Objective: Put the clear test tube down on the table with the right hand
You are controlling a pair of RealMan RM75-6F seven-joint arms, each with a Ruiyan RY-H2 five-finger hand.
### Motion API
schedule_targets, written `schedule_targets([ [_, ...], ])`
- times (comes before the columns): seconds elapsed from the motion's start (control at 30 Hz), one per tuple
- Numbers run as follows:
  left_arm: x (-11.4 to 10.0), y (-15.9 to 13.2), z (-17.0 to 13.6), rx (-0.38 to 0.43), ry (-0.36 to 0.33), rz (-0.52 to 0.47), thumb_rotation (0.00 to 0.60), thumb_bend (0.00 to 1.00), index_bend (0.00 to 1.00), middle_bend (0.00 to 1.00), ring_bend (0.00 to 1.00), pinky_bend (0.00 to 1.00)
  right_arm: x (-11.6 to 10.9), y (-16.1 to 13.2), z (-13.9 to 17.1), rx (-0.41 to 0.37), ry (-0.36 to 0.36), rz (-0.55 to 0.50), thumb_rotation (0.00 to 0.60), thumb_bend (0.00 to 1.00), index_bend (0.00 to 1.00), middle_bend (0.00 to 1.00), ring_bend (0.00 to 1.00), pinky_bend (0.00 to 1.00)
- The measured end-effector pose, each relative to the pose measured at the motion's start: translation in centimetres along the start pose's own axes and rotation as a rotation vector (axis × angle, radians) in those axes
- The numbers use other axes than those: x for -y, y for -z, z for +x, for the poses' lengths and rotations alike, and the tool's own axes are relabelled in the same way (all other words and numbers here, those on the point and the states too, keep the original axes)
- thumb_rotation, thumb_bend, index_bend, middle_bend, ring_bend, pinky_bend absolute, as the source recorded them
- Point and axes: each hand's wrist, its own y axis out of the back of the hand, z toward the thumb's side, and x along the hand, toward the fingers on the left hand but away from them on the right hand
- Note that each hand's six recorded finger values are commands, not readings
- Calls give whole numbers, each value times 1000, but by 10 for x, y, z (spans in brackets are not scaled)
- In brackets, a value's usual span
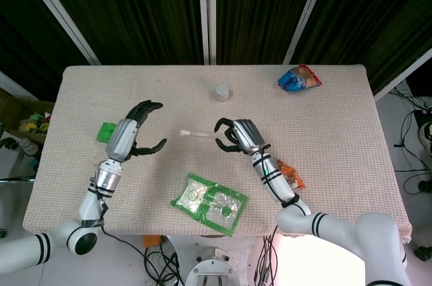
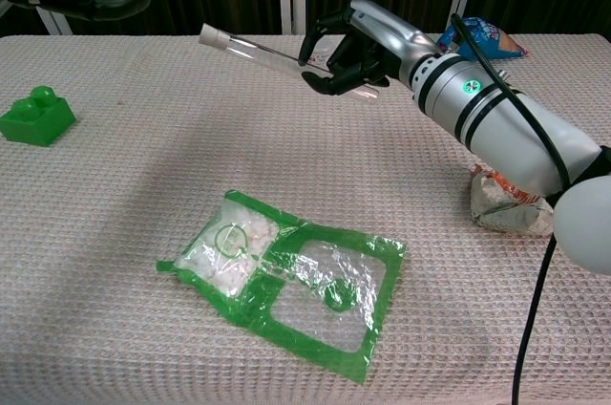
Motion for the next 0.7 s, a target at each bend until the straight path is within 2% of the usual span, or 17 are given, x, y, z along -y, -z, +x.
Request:
schedule_targets([
  [0.2, -9, 19, -5, -42, -29, 93, 468, 257, 158, 144, 73, 121, 4, 17, -11, 76, -3, 135, 600, 646, 821, 1000, 1000, 1000],
  [0.37, -6, 25, -7, -58, -23, 101, 468, 253, 158, 144, 74, 121, 17, 24, -19, 111, -13, 216, 600, 608, 792, 1000, 1000, 1000],
  [0.47, -4, 27, -7, -62, -22, 101, 468, 252, 157, 144, 73, 121, 28, 27, -23, 127, -26, 247, 600, 548, 762, 1000, 1000, 1000],
  [0.57, -4, 28, -8, -64, -24, 100, 467, 248, 158, 144, 74, 121, 38, 28, -25, 136, -35, 271, 600, 439, 648, 1000, 1000, 1000],
  [0.67, -5, 29, -9, -67, -28, 96, 469, 246, 158, 144, 73, 121, 46, 27, -26, 139, -38, 286, 600, 275, 472, 1000, 1000, 1000],
  [0.7, -6, 29, -10, -68, -30, 96, 469, 246, 157, 144, 73, 121, 47, 27, -26, 139, -37, 287, 600, 245, 441, 1000, 1000, 1000],
])
